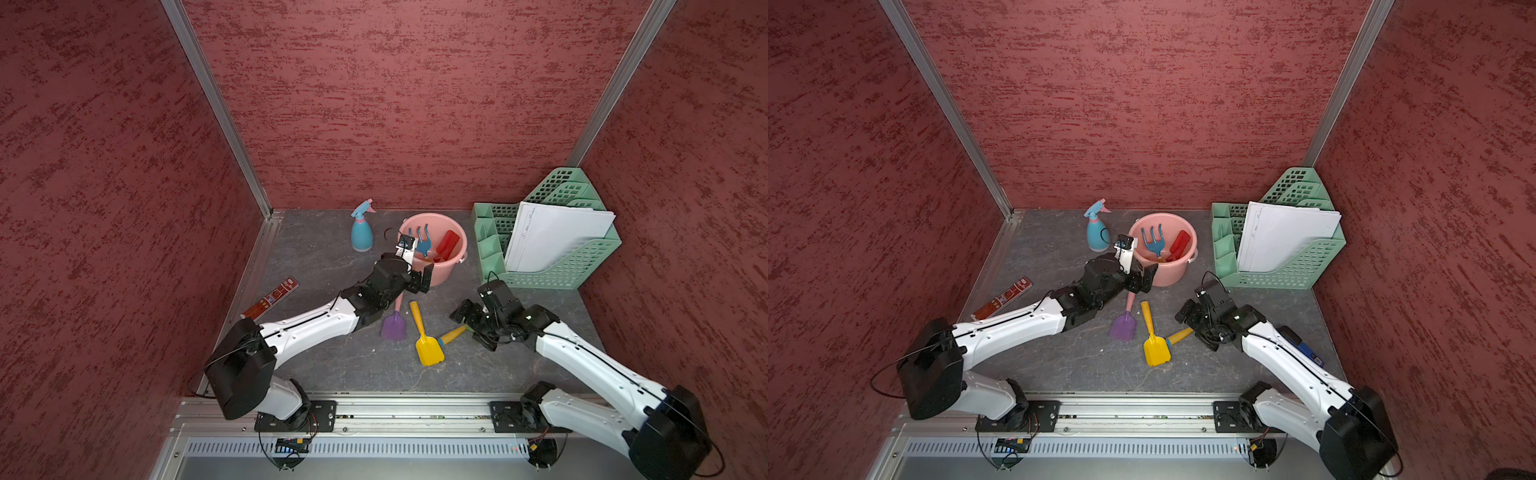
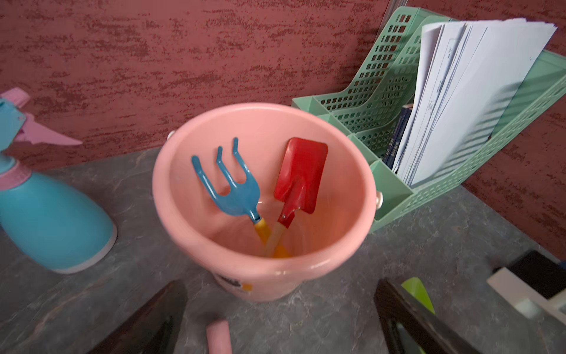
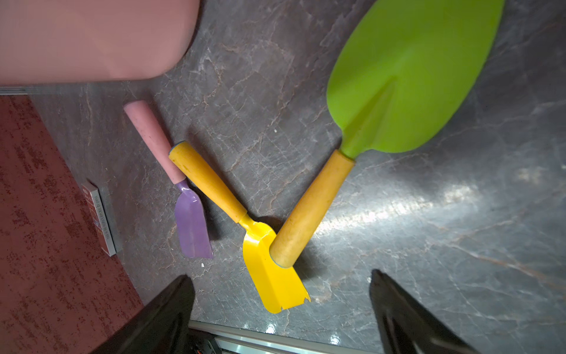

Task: Organize the gardening tools
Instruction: Place the gardening tool in the container, then pick up the gardening tool from the center of the board.

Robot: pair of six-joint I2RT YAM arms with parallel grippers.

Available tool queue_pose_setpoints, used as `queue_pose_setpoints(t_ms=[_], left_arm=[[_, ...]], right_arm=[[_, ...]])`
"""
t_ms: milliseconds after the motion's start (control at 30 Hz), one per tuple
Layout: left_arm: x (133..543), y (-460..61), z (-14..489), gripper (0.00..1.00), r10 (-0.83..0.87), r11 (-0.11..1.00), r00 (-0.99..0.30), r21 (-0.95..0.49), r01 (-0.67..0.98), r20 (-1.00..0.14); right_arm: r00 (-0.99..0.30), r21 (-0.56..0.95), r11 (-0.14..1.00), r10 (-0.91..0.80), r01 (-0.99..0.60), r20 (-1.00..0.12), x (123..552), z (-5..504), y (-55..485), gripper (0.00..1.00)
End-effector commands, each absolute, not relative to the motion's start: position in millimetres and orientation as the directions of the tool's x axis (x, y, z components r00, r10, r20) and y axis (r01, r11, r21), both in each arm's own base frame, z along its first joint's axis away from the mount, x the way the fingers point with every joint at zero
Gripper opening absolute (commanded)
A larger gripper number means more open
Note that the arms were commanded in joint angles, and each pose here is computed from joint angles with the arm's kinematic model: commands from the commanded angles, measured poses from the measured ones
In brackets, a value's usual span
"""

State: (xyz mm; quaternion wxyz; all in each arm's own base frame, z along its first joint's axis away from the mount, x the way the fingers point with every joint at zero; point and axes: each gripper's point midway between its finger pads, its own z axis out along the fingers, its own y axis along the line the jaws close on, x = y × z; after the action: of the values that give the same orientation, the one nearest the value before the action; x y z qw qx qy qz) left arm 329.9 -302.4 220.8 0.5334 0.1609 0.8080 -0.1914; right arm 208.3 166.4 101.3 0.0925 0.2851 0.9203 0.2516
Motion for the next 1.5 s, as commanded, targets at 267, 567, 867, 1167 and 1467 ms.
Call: queue_pose_setpoints(t_ms=[267,567,867,1167,1467], left_arm=[[270,-242,193,1.0,-0.008,0.894,-0.508,-0.234,0.382,-0.861],[242,-224,178,1.0,-0.015,0.874,-0.569,-0.287,0.392,-0.822],[238,-213,169,1.0,-0.033,0.883,-0.575,-0.293,0.366,-0.818],[243,-211,168,1.0,-0.03,0.891,-0.57,-0.281,0.357,-0.821],[243,-211,168,1.0,-0.034,0.892,-0.57,-0.282,0.353,-0.821]], right_arm=[[-0.793,0.364,0.729,0.607,0.579,0.048,220,72,173,0.74],[-0.785,0.31,0.733,0.615,0.606,0.08,229,54,181,0.57],[-0.769,0.255,0.731,0.631,0.633,0.098,235,34,183,0.46],[-0.759,0.219,0.728,0.64,0.649,0.12,234,25,184,0.18],[-0.744,0.243,0.712,0.665,0.659,0.07,234,38,174,0.0]])
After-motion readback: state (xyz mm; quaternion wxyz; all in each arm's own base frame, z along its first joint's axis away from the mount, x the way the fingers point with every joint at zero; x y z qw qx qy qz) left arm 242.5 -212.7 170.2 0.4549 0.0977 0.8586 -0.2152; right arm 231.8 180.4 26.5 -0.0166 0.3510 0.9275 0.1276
